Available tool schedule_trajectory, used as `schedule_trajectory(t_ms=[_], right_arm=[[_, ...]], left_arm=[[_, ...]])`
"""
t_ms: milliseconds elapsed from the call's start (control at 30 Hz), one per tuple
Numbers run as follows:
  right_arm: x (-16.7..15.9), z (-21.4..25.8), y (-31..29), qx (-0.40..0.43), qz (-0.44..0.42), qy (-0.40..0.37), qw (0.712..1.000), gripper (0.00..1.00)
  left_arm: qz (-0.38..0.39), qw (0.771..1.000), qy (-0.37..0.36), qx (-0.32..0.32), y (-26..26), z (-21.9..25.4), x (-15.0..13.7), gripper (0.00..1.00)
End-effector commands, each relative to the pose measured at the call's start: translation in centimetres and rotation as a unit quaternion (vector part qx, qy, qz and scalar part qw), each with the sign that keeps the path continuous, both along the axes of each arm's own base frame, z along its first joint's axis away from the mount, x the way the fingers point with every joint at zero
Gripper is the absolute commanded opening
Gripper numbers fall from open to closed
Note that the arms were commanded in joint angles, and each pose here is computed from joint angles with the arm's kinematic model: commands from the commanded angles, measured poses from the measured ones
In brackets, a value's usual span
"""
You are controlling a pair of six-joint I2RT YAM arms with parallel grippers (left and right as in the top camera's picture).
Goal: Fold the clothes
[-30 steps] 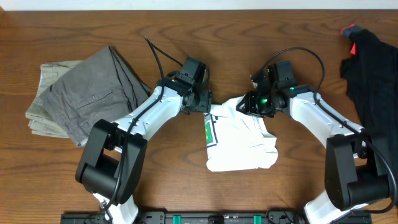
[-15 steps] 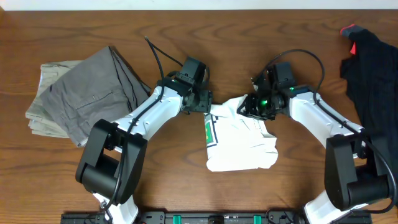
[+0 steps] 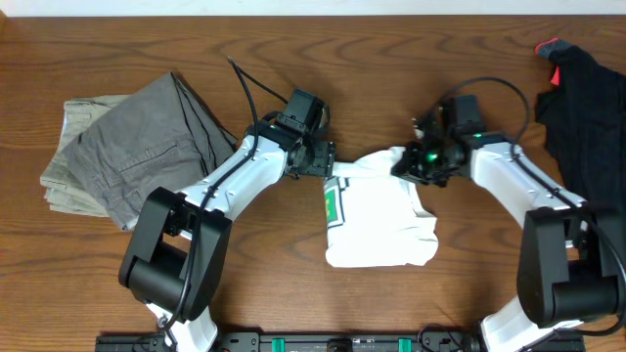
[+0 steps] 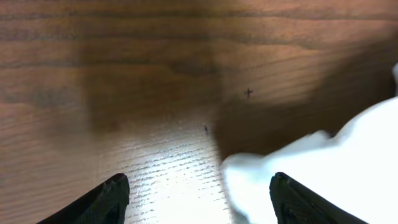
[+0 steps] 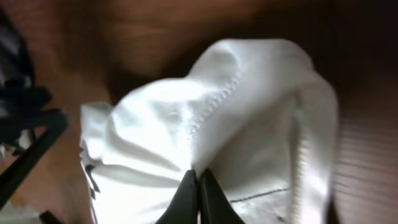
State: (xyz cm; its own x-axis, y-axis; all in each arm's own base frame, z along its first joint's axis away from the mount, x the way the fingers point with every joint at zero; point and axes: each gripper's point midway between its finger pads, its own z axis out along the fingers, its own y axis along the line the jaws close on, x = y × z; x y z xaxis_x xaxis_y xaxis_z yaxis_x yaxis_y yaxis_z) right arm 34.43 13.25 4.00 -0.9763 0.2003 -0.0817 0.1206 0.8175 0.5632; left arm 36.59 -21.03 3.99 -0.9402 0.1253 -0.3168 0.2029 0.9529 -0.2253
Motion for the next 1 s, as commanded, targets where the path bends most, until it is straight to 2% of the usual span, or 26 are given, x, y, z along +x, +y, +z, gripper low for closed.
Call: schedule_trajectory(t_ms=[0, 233, 333, 467, 533, 600, 667, 767, 800, 900, 933, 967], right_arm=[[0.0, -0.5, -1.8, -0.021, -0.011, 0.004, 1.0, 0.01], [-0.6, -0.7, -1.8, -0.027, 0.005, 0.009, 1.0, 0.01], [-0.9, -0.9, -2.1, -0.037, 0.004, 0.015, 0.999, 0.01], [-1.4, -1.5, -3.0, -0.066, 0.002, 0.025, 0.998, 0.01], [-1.6, -1.5, -3.1, -0.069, 0.008, 0.026, 0.997, 0.01], [-1.6, -1.5, -3.0, -0.069, 0.021, 0.019, 0.997, 0.01], [-1.6, -1.5, -3.0, -0.071, 0.033, 0.012, 0.997, 0.01], [-1.6, -1.5, -3.1, -0.072, 0.038, 0.009, 0.997, 0.01], [-1.5, -1.5, -3.1, -0.072, 0.037, 0.009, 0.997, 0.01], [-1.5, -1.5, -3.1, -0.074, 0.043, 0.005, 0.996, 0.01], [-1.5, -1.5, -3.2, -0.074, 0.046, 0.004, 0.996, 0.01], [-1.5, -1.5, -3.4, -0.076, 0.047, 0.003, 0.996, 0.01]], left_arm=[[-0.006, 1.0, -0.002, 0.003, 0.0, -0.5, 0.2, 0.75], [-0.038, 0.997, 0.016, -0.064, -3.0, -1.4, -0.1, 0.75], [-0.04, 0.996, -0.004, -0.075, -3.5, -1.1, 0.9, 0.85], [-0.054, 0.992, -0.031, -0.112, -5.0, 0.0, 1.9, 0.86], [-0.059, 0.991, -0.033, -0.117, -5.4, 0.0, 1.9, 0.77], [-0.065, 0.991, -0.029, -0.115, -5.9, -0.3, 1.5, 0.61], [-0.072, 0.991, -0.024, -0.113, -6.4, -0.7, 1.0, 0.51], [-0.088, 0.99, -0.01, -0.11, -7.6, -1.8, -0.2, 0.47], [-0.094, 0.99, -0.006, -0.107, -8.0, -2.2, -0.6, 0.43], [-0.117, 0.988, 0.005, -0.1, -9.0, -3.2, -1.8, 0.22], [-0.125, 0.987, 0.003, -0.097, -9.2, -3.3, -2.0, 0.19], [-0.133, 0.987, 0.001, -0.096, -9.3, -3.3, -2.1, 0.09]])
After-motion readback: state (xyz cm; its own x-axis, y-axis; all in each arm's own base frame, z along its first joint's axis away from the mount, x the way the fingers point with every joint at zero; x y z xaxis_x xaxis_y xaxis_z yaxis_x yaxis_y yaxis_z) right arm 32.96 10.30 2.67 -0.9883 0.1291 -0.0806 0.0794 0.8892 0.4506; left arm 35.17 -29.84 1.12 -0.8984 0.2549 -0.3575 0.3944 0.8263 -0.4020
